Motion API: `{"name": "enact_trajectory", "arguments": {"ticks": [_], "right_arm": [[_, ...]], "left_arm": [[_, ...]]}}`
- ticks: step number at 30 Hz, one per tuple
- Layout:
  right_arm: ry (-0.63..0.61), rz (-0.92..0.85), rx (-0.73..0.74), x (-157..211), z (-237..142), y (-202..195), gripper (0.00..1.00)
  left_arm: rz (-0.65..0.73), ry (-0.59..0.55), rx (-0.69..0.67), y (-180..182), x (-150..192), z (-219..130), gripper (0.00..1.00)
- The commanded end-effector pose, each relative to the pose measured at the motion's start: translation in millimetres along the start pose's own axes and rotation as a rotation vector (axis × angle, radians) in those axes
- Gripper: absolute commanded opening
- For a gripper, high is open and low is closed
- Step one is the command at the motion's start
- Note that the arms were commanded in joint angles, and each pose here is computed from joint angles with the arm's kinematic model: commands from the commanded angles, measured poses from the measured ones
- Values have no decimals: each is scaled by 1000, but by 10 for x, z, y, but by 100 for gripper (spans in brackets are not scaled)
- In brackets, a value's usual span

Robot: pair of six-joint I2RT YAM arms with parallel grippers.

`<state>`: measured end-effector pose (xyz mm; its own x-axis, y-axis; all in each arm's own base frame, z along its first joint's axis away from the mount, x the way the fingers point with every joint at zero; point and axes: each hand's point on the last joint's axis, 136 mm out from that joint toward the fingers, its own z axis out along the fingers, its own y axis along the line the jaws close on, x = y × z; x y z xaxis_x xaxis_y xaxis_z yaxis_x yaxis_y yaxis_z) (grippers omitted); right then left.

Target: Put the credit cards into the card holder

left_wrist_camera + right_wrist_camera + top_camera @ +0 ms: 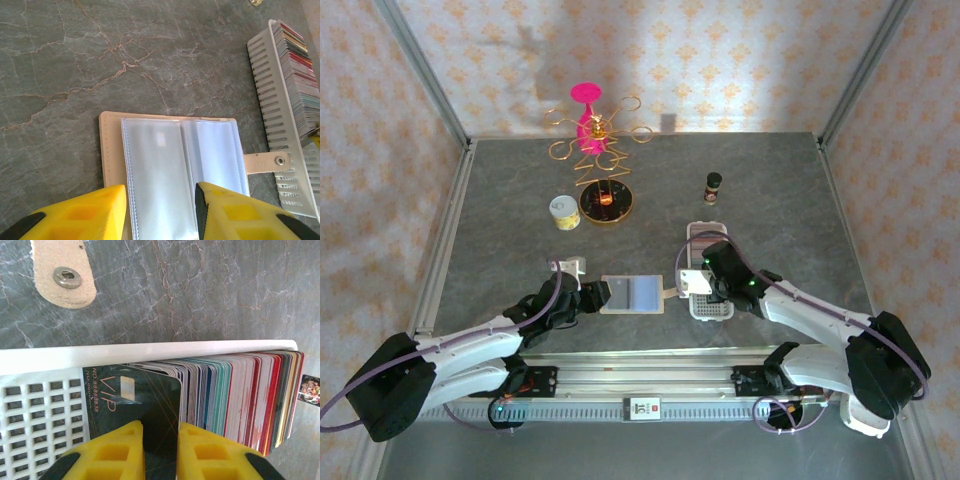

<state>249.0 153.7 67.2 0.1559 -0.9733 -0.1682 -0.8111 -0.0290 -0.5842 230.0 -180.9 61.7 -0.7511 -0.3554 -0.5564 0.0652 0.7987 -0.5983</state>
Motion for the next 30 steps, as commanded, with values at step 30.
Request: {"name": "enact_trajectory", "arguments": {"ticks": [30], "right_arm": [[48, 63, 113, 29, -248, -380, 0]], "left_arm": [[8, 16, 30, -96, 4, 32, 42]]}}
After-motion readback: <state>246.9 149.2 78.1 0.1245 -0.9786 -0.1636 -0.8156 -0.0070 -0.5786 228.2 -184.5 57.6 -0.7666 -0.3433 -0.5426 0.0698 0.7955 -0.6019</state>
